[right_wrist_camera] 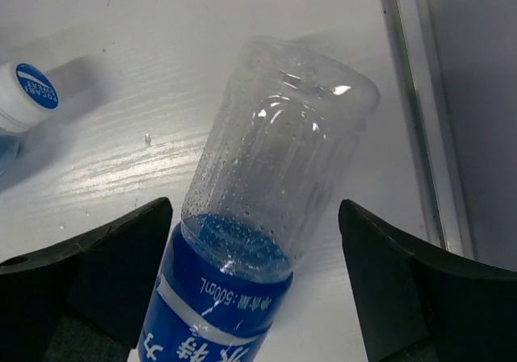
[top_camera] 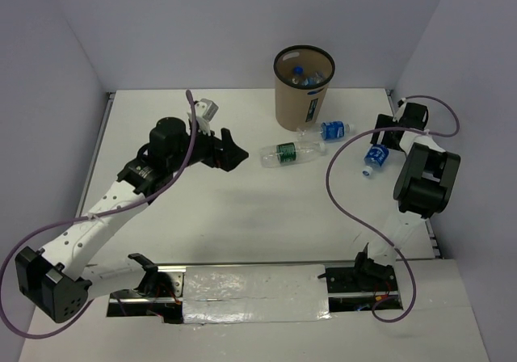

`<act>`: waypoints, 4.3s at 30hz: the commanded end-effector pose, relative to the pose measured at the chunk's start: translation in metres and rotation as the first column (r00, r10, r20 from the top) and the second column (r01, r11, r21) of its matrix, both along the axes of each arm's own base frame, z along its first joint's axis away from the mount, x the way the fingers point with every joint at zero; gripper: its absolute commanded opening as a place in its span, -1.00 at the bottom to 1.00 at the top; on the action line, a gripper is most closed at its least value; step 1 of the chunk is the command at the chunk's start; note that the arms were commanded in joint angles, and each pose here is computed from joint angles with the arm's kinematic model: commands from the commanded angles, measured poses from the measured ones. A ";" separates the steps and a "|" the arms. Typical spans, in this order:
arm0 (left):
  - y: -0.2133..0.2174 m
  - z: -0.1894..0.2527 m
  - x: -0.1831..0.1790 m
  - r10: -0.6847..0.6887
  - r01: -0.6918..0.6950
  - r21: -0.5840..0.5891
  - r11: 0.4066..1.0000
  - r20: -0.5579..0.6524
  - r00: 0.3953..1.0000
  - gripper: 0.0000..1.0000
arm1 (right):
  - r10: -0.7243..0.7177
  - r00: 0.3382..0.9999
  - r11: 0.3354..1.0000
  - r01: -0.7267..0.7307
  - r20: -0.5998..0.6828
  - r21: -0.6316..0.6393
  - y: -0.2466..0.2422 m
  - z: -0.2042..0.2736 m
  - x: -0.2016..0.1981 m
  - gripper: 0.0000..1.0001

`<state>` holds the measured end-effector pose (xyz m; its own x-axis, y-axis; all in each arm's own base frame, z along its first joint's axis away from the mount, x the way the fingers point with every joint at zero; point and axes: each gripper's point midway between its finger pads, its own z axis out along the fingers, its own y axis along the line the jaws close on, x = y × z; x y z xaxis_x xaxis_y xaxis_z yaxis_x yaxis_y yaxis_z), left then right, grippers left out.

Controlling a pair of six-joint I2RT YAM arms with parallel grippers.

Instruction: Put the plastic bottles in the bin

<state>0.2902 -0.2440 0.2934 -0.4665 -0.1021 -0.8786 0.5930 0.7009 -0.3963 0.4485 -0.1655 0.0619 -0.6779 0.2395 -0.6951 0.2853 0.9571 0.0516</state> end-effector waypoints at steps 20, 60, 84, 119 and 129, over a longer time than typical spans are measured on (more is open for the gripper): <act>0.008 0.003 -0.027 -0.061 0.063 -0.023 0.998 0.087 0.994 0.99 | 0.144 0.988 0.985 -0.149 -0.059 -0.086 0.014 0.010 -0.039 -0.23; 0.007 -0.022 -0.024 -0.139 0.126 0.080 0.989 0.185 0.973 0.99 | 0.475 0.373 0.857 -0.400 0.797 -0.324 0.297 0.371 0.184 -0.42; -0.101 -0.064 0.083 -0.380 0.224 0.514 0.828 0.222 0.898 0.95 | 0.802 0.039 0.162 -0.975 0.596 -0.154 0.295 0.258 -0.143 0.99; -0.125 -0.243 0.144 -0.473 0.468 0.668 0.578 -0.193 0.859 -0.08 | 0.795 0.081 0.191 -0.974 0.601 -0.121 0.240 0.204 -0.181 0.97; -0.125 -0.191 0.115 -0.481 0.505 0.592 0.628 -0.214 0.850 -0.80 | 0.812 0.074 0.191 -0.971 0.579 -0.143 0.241 0.210 -0.186 0.97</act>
